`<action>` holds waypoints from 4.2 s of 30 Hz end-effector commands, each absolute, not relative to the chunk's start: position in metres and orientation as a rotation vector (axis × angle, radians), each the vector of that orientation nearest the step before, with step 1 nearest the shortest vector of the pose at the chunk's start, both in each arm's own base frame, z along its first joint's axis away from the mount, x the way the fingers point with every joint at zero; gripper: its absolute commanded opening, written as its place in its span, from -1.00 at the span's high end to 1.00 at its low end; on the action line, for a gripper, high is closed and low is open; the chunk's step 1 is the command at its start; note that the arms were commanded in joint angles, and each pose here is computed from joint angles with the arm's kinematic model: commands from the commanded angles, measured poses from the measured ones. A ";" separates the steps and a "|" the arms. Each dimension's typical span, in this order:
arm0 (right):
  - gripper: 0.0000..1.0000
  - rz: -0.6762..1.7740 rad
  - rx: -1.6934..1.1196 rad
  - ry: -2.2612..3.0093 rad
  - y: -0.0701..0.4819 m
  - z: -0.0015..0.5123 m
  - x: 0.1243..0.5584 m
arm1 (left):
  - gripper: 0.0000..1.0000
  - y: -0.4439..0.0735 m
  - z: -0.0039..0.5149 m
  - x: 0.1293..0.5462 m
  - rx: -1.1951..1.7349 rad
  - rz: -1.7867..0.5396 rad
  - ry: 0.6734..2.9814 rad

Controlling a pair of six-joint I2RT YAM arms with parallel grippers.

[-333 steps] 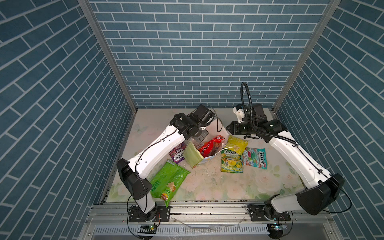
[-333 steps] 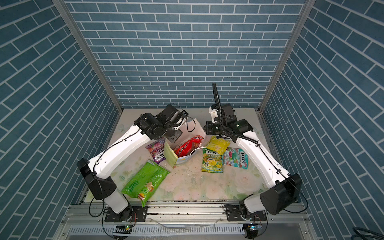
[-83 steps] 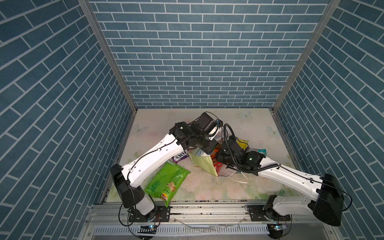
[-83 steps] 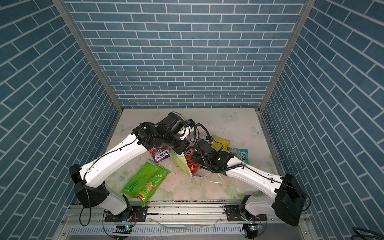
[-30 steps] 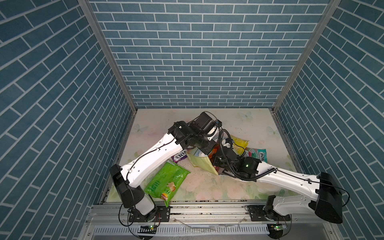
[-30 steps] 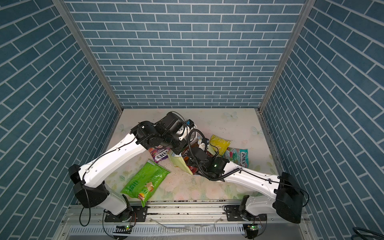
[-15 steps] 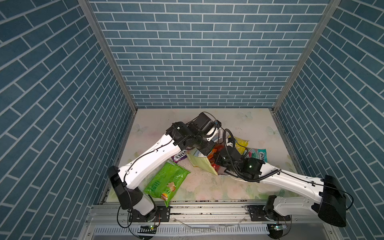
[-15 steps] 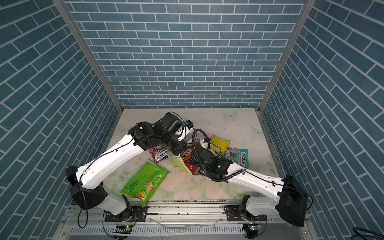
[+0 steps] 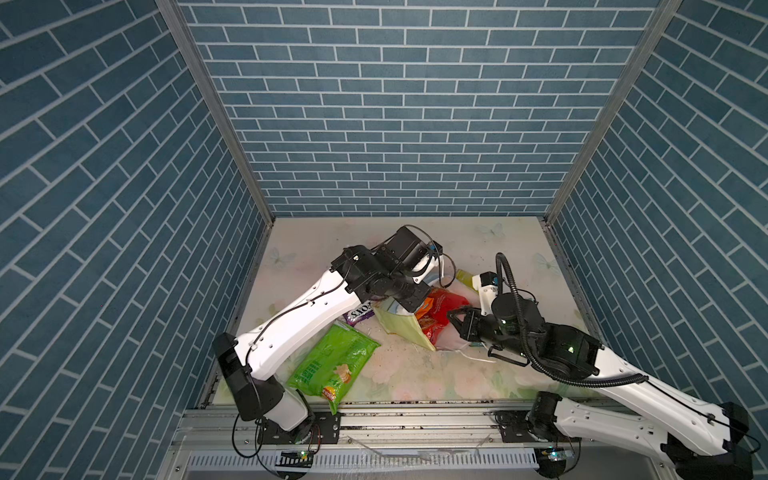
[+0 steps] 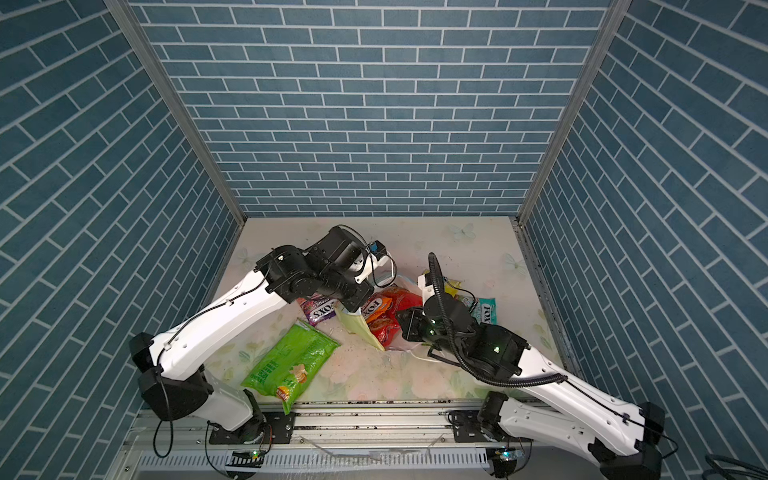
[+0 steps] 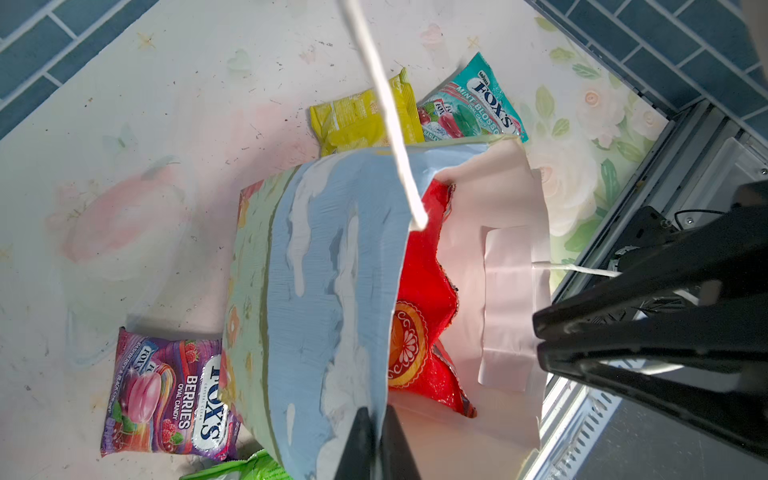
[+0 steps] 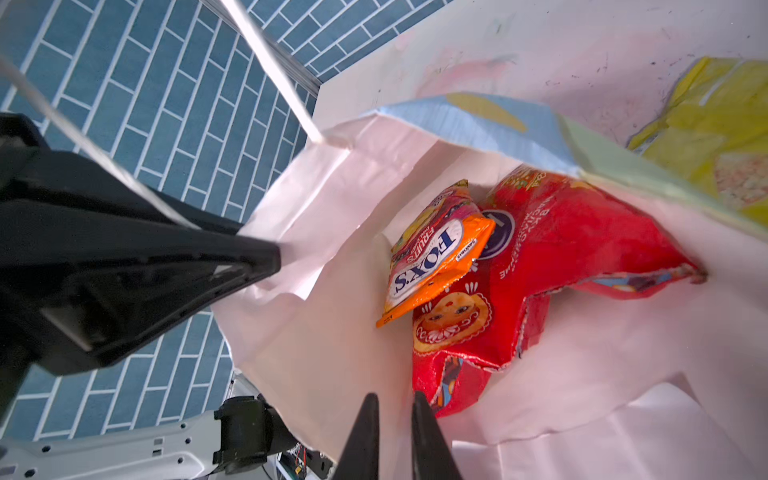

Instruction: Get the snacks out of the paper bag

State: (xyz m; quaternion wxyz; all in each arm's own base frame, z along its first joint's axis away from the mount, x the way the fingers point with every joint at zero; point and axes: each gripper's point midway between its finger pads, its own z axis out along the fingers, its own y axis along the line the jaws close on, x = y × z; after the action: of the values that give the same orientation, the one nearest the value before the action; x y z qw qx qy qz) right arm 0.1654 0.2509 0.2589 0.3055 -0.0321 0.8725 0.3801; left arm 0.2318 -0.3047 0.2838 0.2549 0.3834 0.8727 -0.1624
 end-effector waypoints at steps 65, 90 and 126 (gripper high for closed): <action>0.59 0.907 0.219 2.501 0.292 0.166 0.229 | 0.83 -0.300 0.294 0.223 1.016 -0.463 2.349; 0.59 0.862 0.253 2.484 0.318 0.150 0.259 | 0.83 -0.308 0.292 0.226 1.025 -0.464 2.354; 1.00 0.884 0.131 2.368 0.266 0.211 0.225 | 0.83 -0.293 0.285 0.257 0.937 -0.351 2.363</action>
State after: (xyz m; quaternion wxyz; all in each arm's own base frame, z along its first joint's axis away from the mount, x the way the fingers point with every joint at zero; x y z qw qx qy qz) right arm 0.2290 0.2761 0.2094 0.2900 0.0654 0.8876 0.3519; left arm 0.2469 -0.2974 0.2933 0.2875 0.3554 0.8764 -0.1513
